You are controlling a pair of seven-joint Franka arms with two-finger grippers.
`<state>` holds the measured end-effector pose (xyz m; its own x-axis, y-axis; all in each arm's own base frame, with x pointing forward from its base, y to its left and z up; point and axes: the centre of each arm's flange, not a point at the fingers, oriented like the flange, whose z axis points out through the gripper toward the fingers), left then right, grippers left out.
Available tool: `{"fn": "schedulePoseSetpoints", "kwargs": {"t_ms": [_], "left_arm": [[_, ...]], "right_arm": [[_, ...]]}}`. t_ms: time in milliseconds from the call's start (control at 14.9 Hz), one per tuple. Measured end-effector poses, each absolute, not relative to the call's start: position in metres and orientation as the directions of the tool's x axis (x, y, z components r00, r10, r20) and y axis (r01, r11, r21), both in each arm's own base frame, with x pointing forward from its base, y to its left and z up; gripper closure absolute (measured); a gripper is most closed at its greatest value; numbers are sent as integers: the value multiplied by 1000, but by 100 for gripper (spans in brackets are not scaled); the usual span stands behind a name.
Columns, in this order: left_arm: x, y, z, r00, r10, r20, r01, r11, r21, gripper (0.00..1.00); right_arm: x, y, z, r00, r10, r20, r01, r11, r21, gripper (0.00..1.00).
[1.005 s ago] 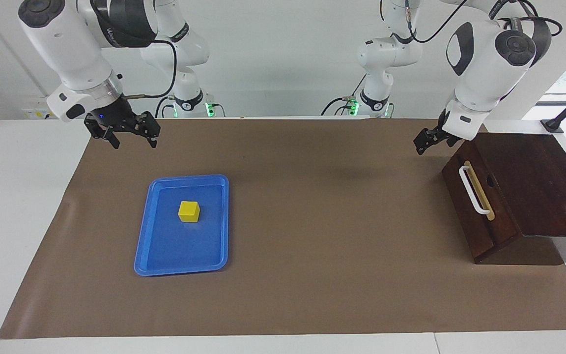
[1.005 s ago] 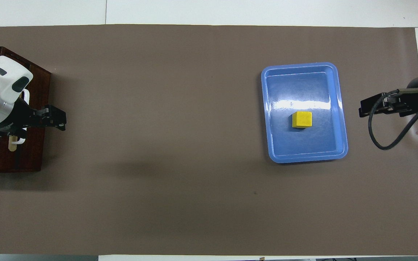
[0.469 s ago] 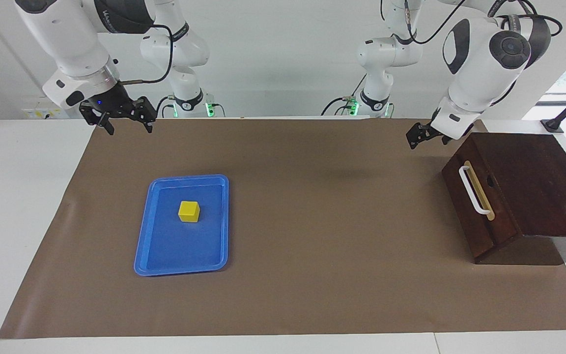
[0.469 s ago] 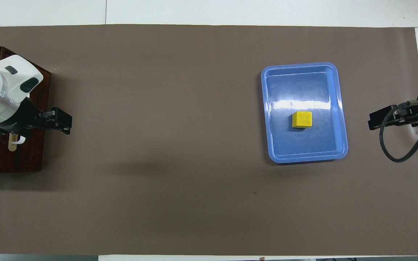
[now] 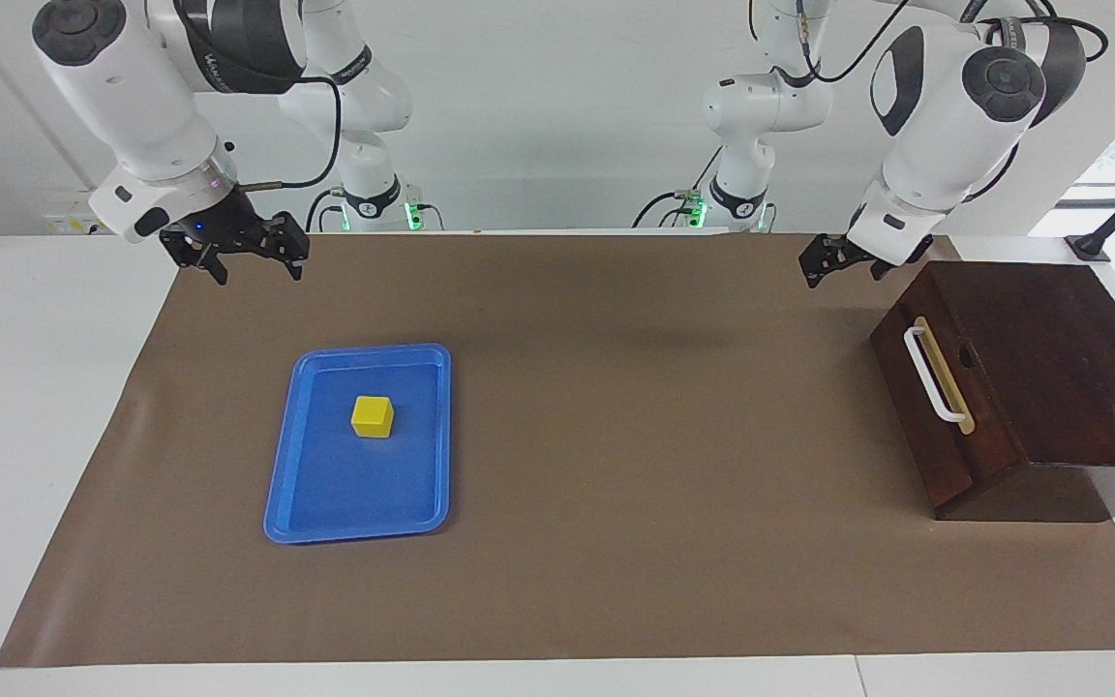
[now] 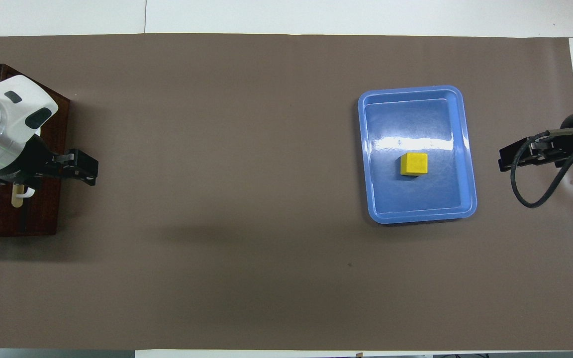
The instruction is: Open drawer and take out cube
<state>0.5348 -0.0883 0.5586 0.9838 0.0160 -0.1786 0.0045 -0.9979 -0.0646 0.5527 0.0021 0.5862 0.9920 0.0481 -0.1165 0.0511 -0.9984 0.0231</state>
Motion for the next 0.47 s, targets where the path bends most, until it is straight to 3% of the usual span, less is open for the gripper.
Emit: {"fn": "schedulePoseSetpoints", "kwargs": {"t_ms": [469], "left_arm": [[529, -80, 578, 986, 25, -162, 14, -998, -64, 0]], "right_arm": [[553, 5, 592, 993, 55, -104, 60, -997, 41, 0]]}}
